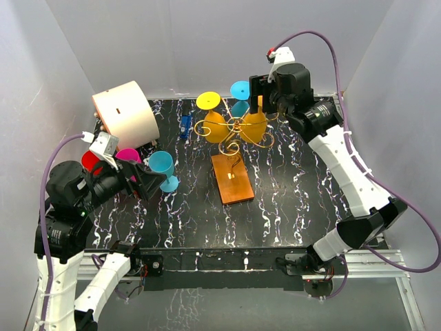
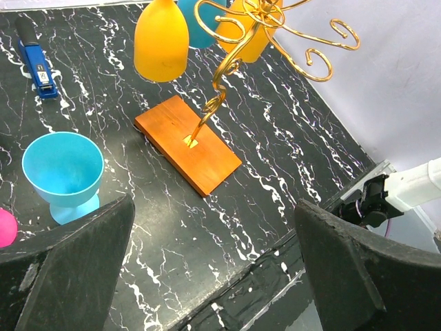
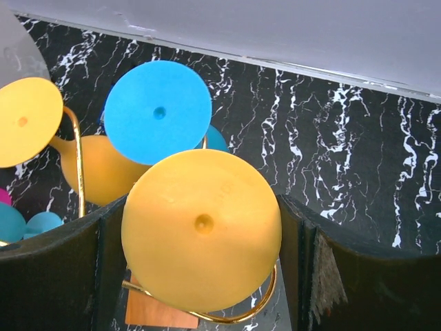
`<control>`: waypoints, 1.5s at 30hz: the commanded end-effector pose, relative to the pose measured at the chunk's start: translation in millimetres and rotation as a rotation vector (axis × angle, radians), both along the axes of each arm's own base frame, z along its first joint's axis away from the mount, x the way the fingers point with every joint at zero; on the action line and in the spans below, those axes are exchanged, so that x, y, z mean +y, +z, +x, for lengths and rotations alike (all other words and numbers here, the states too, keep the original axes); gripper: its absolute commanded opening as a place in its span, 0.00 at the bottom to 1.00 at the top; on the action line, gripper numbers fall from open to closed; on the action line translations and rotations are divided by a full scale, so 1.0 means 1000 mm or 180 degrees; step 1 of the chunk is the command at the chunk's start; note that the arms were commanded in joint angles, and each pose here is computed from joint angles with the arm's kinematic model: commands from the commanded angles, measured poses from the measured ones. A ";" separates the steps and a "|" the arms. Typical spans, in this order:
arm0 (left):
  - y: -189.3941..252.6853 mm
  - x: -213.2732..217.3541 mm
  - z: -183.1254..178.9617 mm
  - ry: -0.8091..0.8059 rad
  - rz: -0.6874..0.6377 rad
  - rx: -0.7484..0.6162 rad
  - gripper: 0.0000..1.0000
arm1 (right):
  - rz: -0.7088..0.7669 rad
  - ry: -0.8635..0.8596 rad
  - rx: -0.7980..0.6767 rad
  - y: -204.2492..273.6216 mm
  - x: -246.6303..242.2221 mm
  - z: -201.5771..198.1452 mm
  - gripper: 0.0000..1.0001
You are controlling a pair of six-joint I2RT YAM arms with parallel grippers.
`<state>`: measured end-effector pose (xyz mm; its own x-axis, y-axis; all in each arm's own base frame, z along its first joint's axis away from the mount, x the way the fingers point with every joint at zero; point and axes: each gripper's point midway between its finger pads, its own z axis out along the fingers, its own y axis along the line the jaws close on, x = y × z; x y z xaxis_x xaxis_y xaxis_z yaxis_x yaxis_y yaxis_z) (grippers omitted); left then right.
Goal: Take the wine glass off the wine glass rack
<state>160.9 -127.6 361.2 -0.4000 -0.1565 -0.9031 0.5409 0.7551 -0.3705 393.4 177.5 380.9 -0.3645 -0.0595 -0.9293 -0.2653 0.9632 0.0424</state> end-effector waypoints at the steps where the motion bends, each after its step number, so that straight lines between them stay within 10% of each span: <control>1: 0.012 0.002 -0.006 0.0004 0.0012 -0.0119 0.99 | 0.0081 -0.0249 -0.0438 0.046 -0.013 0.011 0.67; 28: 0.012 0.001 -0.002 0.0058 -0.0085 -0.0048 0.99 | -0.0424 -0.1556 -0.0723 0.070 -0.119 -0.038 0.66; 45: 0.084 -0.033 -0.005 -0.0339 -0.1437 -0.0133 0.99 | 0.2095 0.0488 -0.1657 0.214 -0.035 -0.150 0.64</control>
